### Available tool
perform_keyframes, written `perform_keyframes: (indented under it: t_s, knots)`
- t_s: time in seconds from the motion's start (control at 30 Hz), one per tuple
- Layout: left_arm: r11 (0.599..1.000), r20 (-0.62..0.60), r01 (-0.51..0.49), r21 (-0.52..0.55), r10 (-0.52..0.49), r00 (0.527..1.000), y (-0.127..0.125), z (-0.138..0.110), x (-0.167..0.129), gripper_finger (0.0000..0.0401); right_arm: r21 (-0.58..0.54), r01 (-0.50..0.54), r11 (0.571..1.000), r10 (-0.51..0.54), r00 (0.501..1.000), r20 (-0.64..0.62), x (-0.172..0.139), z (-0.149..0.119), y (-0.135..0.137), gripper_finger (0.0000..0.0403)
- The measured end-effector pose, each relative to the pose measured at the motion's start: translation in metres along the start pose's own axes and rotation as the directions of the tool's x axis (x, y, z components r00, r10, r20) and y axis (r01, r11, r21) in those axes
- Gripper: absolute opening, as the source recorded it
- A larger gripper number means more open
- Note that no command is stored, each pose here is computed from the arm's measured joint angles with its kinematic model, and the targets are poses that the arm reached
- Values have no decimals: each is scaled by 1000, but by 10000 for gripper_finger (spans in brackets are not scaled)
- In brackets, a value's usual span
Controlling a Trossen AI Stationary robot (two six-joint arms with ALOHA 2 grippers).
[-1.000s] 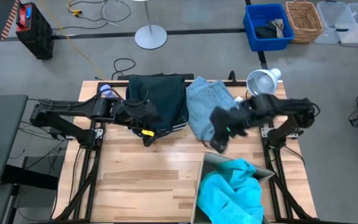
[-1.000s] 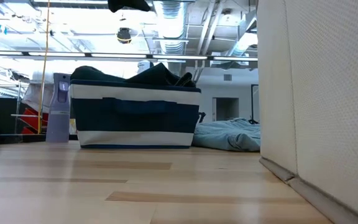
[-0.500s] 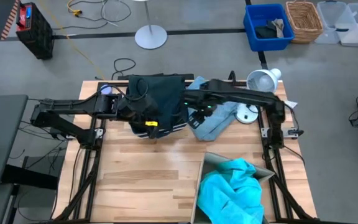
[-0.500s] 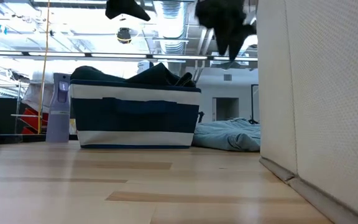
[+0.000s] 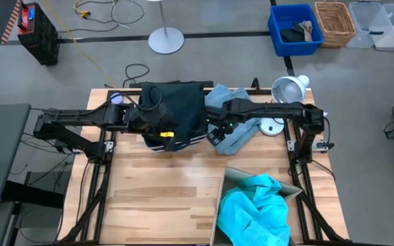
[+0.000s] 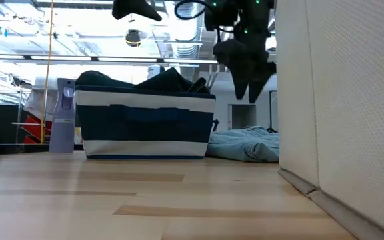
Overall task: Sort clothes
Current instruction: Put the blue pants into the white laundry organizer
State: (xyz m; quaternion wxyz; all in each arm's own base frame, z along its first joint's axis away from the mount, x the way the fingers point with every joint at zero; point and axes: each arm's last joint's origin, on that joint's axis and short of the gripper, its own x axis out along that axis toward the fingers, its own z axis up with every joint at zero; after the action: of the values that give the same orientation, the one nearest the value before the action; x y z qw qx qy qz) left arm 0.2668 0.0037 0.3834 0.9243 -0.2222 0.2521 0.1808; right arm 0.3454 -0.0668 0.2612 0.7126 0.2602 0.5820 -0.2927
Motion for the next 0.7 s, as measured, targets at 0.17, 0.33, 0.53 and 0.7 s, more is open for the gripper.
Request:
perform_keyframes:
  t_s: [0.17, 0.33, 0.53, 0.7]
  knots:
    - [1000, 24, 4, 5, -4, 1000, -1, 2, 0, 271, 10, 26, 1000, -25, 998, -55, 25, -12, -8, 246]
    - [1000, 47, 8, -7, -7, 999, 1, 6, 1, 271, 54, 4, 999, -2, 999, -38, 47, -17, -9, 250]
    - [1000, 45, 7, -16, -7, 999, 1, 5, 1, 271, 124, 5, 992, -1, 999, -33, 63, -17, -20, 250]
    - [999, 44, 7, -32, -6, 999, 1, 5, 1, 271, 139, -12, 990, 21, 998, -61, 83, -27, -27, 250]
